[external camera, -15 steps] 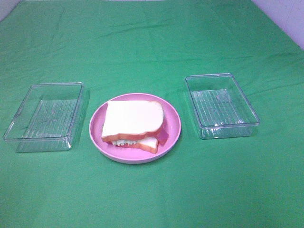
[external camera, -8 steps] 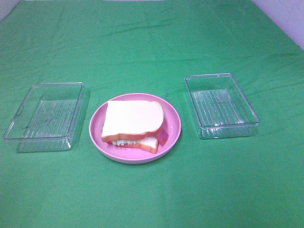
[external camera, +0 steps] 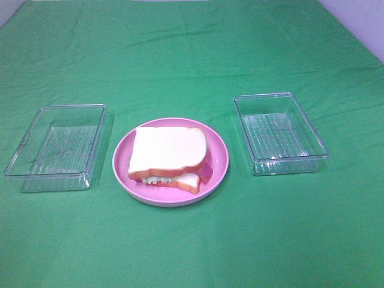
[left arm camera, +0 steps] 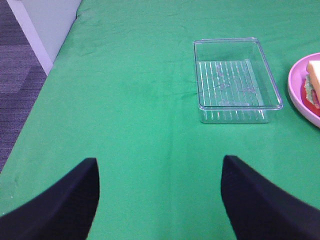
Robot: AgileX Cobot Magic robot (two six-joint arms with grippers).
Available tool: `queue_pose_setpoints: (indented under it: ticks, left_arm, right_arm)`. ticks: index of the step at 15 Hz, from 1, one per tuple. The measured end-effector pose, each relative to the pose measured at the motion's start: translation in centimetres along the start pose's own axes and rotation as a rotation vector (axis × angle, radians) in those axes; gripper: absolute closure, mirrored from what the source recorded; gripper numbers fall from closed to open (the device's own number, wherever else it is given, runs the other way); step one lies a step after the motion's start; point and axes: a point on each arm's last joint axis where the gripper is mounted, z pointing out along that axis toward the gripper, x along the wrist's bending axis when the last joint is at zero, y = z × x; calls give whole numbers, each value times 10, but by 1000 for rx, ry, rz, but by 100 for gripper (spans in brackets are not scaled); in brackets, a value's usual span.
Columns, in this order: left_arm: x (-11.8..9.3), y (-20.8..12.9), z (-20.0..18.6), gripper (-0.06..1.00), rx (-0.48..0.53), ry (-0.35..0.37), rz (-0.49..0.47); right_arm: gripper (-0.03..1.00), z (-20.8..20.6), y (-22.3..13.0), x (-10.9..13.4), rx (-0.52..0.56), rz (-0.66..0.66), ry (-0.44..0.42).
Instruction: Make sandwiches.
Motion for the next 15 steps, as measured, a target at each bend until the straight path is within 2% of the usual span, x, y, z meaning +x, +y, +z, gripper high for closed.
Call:
queue_pose_setpoints:
  ticks: [15]
  left_arm:
    - [-4,0,0,29,0,-39,4]
  right_arm:
    - [21,0,0,0,0,0,0]
